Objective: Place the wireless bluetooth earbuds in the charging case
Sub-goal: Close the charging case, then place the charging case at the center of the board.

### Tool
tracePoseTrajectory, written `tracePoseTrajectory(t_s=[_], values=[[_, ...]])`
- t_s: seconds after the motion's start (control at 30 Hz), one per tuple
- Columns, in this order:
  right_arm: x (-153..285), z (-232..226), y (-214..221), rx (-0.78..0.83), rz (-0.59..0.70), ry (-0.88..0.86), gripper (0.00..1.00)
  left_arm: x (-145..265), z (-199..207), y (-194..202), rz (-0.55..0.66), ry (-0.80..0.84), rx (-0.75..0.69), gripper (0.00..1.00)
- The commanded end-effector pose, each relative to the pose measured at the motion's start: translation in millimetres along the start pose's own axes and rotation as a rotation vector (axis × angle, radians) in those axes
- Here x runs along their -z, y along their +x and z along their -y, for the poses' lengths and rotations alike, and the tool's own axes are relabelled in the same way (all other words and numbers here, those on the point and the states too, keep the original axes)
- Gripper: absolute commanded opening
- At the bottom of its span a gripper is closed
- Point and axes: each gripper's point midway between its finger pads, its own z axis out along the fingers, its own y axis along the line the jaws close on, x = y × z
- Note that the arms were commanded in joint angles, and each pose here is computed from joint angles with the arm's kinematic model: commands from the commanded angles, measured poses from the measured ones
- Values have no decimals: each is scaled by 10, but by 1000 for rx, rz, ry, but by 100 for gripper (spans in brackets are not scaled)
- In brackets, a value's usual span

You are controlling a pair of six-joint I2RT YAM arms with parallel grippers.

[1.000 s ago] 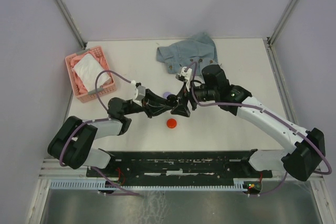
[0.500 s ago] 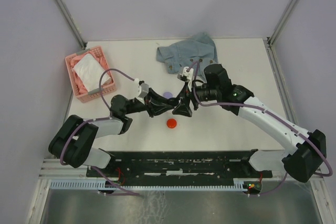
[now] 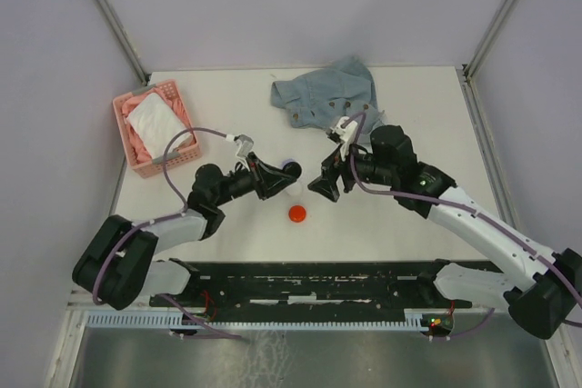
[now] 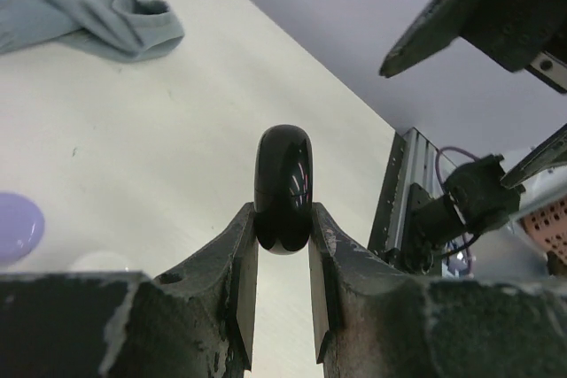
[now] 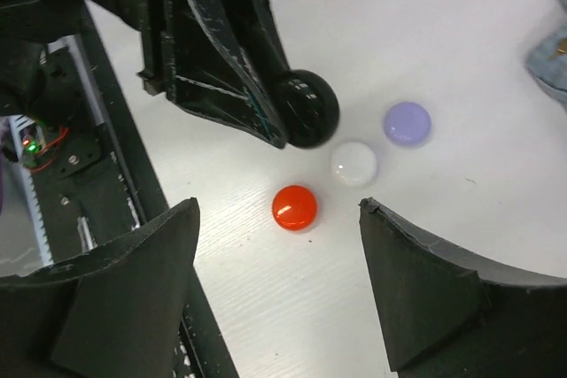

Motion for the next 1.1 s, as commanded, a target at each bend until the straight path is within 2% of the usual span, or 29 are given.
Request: tracePoseTrajectory(t_s=[0.0,0.27,0.4,0.57,0.77,1.07], values=[[124,262,-91,-46,103,197,81,163,-353,137,-42,-286,185,3],[187,512,313,-161,115,367,82,494,-672,590,-163,-571,395,3],[229,582,517,-179,103,420,82,559,-776,801,-219,-632,466,3],[317,612,542,-187,132,457,83,575,-879,1005,-306,-688,533,6],[370,627,567,-200,156,479,83,555,-979,1115,-340,-729,582,19],[482,700,554,-218,197,543,86,675,-1087,1077,-341,-824,531,52]])
